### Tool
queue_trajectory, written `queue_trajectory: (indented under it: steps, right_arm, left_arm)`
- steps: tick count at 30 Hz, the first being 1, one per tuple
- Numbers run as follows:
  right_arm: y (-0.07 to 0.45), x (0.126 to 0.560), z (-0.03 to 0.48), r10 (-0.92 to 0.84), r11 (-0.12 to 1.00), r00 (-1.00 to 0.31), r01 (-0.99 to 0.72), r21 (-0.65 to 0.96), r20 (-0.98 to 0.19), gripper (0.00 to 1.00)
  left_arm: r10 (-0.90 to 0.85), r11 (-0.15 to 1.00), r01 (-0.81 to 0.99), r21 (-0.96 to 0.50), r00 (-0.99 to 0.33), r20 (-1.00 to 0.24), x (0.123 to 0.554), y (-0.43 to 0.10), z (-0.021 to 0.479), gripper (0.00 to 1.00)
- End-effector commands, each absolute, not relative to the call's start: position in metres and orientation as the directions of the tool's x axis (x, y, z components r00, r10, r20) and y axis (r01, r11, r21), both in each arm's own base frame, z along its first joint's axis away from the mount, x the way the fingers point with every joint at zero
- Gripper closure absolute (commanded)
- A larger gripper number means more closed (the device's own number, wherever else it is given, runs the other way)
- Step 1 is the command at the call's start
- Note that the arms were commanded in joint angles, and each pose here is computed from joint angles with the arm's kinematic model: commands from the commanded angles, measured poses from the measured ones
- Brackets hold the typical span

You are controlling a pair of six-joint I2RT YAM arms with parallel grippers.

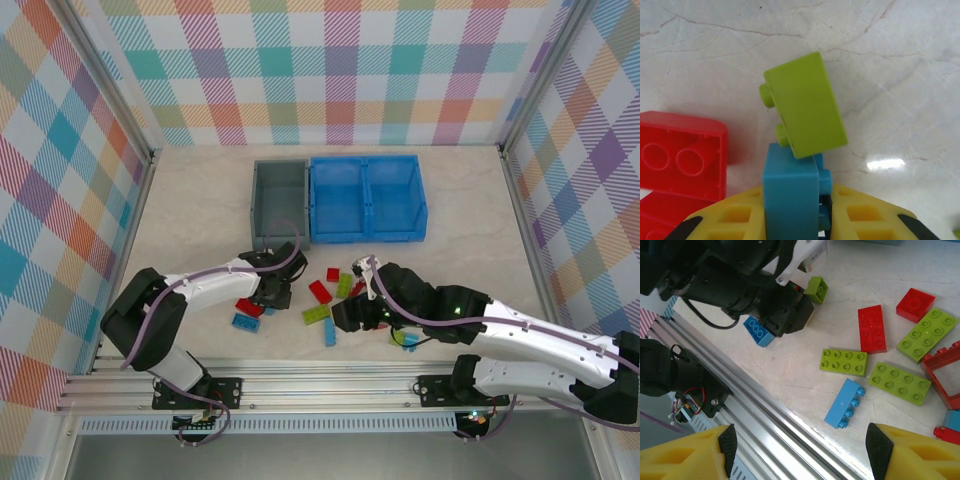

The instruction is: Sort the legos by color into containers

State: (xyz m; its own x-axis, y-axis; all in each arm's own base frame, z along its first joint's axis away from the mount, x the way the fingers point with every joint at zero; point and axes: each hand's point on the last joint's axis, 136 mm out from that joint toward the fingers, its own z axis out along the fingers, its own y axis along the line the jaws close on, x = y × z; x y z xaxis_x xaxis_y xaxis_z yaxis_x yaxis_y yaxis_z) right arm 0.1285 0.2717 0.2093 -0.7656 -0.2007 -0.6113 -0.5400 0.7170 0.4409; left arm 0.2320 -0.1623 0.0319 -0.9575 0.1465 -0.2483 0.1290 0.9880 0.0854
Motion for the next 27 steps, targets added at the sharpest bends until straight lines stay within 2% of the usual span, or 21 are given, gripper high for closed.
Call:
queue_trajectory:
  steps: [1,6,10,13,18,24,27]
  right_arm:
    - [0.267,0.135,0.231,-0.157,0.725,-0.739,-0.536,0.432,-0.655,0.30]
    - [0.256,0.152,0.256,-0.075,0.757,-0.673,-0.519,0.397,-0.736,0.31]
    - [0.258,0.170,0.285,-0.017,0.769,-0.583,-0.527,0.362,-0.812,0.30]
    - [0.264,0.185,0.303,-0.002,0.785,-0.531,-0.526,0.328,-0.847,0.29]
    - [0.270,0.202,0.307,0.010,0.805,-0.538,-0.495,0.326,-0.843,0.29]
    - [0.265,0.205,0.289,0.009,0.826,-0.584,-0.454,0.335,-0.812,0.29]
    - [0.258,0.207,0.279,0.017,0.840,-0.610,-0.421,0.341,-0.793,0.29]
  left_arm:
    - [0.125,0.992,0.116,0.047,-0.938,-0.323,0.233,-0.169,0.083,0.76]
    - [0.090,0.993,0.114,-0.028,-0.891,-0.444,0.263,-0.182,0.159,0.76]
    - [0.068,0.995,0.093,-0.027,-0.868,-0.492,0.316,-0.188,0.179,0.76]
    - [0.025,0.998,0.055,-0.042,-0.854,-0.520,0.365,-0.190,0.174,0.76]
    - [0.005,1.000,0.013,-0.014,-0.866,-0.500,0.437,-0.188,0.142,0.75]
    - [-0.040,0.999,-0.038,-0.013,-0.904,-0.425,0.472,-0.181,0.095,0.73]
    - [-0.053,0.999,-0.047,-0.025,-0.916,-0.397,0.473,-0.181,0.080,0.67]
